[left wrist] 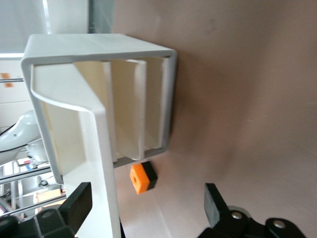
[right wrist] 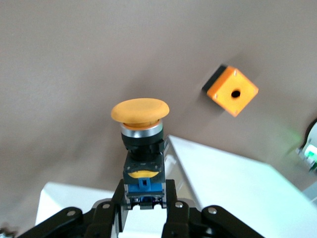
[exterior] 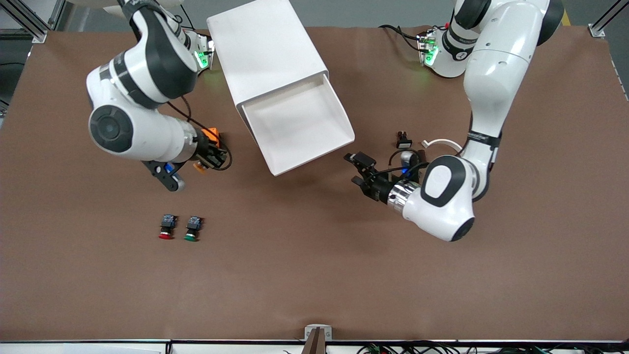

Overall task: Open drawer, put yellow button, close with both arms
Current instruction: 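Carry the yellow button into the open drawer with the right gripper, then open the right gripper to drop the yellow button into the drawer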

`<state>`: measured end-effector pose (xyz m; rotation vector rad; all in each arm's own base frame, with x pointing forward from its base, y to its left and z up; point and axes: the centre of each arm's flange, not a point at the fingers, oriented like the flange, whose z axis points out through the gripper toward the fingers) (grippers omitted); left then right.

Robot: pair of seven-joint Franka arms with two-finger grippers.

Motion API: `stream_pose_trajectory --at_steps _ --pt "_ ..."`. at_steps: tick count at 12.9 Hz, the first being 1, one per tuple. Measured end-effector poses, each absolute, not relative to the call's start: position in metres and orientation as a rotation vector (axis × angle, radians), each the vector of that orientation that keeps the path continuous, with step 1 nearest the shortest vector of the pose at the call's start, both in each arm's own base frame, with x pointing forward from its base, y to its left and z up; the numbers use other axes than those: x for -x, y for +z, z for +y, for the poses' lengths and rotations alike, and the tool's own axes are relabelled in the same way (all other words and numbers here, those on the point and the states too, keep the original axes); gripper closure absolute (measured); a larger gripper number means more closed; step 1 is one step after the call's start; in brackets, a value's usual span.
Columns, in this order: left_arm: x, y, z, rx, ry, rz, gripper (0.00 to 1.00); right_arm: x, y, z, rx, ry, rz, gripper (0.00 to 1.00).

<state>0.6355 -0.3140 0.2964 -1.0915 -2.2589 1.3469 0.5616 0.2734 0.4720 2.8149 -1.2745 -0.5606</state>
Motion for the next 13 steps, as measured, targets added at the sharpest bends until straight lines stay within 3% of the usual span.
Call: stream_pose_trajectory --at_steps 4,7,13 --pt "-0.667 0.321 -0.24 1.199 1.34 -2.362 0.0 -0.535 0.488 0.353 -2.755 -0.454 -1.573 0.67" --pt "-0.675 0.335 -0.201 1.417 1.17 -2.382 0.0 -0.512 0.487 0.408 -2.725 -0.409 -1.742 0.67" --pt "-0.677 0.331 -0.167 1.977 0.835 -2.121 0.0 -0.49 0.422 0.475 -2.659 -0.392 -1.937 0.67"
